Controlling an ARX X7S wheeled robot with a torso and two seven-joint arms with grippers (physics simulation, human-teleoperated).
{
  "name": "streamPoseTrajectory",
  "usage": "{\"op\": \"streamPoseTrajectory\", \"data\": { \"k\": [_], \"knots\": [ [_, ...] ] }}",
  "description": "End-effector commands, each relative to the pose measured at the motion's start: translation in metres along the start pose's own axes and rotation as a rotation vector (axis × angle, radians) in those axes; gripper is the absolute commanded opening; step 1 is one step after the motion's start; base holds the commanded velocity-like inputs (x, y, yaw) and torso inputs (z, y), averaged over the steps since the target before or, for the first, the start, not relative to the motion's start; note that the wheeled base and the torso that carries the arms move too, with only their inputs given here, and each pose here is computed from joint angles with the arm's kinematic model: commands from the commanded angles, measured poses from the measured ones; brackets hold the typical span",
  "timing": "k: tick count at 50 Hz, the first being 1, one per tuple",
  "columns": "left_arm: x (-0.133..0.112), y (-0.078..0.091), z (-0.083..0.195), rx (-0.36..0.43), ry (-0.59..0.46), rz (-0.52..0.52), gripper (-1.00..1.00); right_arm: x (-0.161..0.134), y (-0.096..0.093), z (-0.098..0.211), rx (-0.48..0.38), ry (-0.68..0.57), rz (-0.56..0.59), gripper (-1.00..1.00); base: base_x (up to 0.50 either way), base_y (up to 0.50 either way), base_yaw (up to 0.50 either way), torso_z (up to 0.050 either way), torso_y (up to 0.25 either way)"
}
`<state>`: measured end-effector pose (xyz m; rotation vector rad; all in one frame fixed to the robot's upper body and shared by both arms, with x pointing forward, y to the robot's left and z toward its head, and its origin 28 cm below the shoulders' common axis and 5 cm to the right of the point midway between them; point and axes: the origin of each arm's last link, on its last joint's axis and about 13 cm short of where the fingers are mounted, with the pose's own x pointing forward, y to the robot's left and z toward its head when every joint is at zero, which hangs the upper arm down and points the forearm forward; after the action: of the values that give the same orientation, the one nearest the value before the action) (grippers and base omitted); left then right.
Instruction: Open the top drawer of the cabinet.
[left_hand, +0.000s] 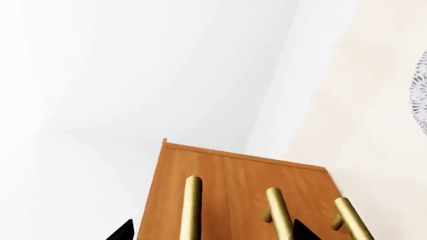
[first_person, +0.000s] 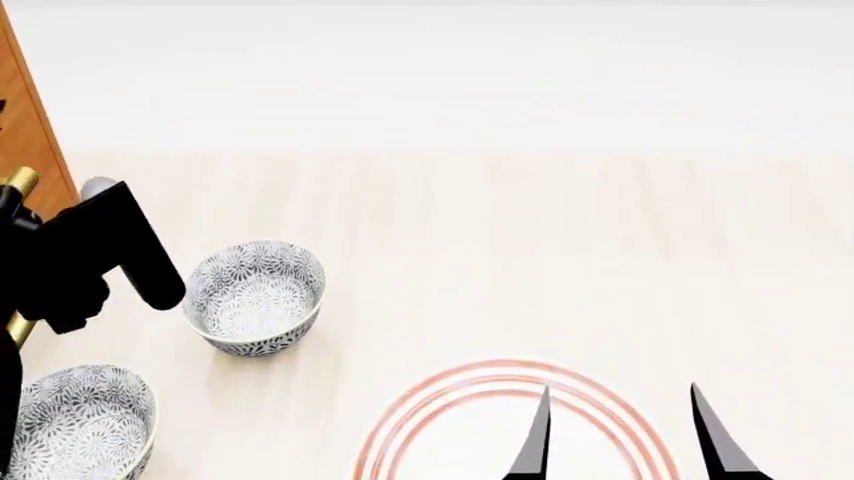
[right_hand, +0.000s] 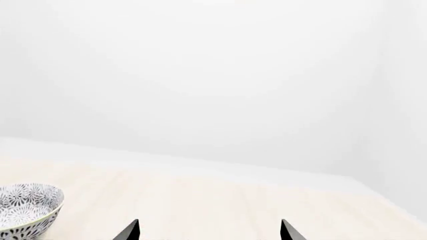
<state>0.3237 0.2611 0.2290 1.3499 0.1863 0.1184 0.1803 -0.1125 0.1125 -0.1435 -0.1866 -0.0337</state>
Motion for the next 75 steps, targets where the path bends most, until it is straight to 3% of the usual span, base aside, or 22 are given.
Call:
{"op": "streamPoseTrajectory", "data": {
  "k": [1, 14, 32, 48, 65, 75],
  "knots": [
    [0.015, -0.001, -0.002, 0.082, 0.058, 0.031, 1.00, 0.000, 0.000, -0.002, 0.001, 0.005, 0.003, 1.00, 0.00, 0.00, 0.00, 0.000, 0.000],
    [0.025, 0.006, -0.007, 0.127, 0.134, 0.044, 1.00, 0.001, 0.001, -0.003, 0.001, 0.009, 0.009, 1.00, 0.00, 0.00, 0.00, 0.000, 0.000],
    [0.037, 0.003, -0.013, 0.158, 0.239, -0.002, 1.00, 0.000, 0.001, -0.005, 0.000, 0.015, 0.012, 1.00, 0.00, 0.00, 0.00, 0.000, 0.000],
    [0.048, 0.014, -0.019, 0.179, 0.317, 0.038, 1.00, 0.001, 0.001, -0.006, -0.002, 0.018, 0.012, 1.00, 0.00, 0.00, 0.00, 0.000, 0.000],
    [0.059, 0.017, -0.020, 0.153, 0.331, 0.051, 1.00, 0.000, 0.001, -0.008, -0.005, 0.022, 0.015, 1.00, 0.00, 0.00, 0.00, 0.000, 0.000],
    [0.064, 0.012, -0.027, 0.158, 0.379, -0.001, 1.00, 0.000, 0.001, -0.009, -0.008, 0.023, 0.016, 1.00, 0.00, 0.00, 0.00, 0.000, 0.000]
  ]
}}
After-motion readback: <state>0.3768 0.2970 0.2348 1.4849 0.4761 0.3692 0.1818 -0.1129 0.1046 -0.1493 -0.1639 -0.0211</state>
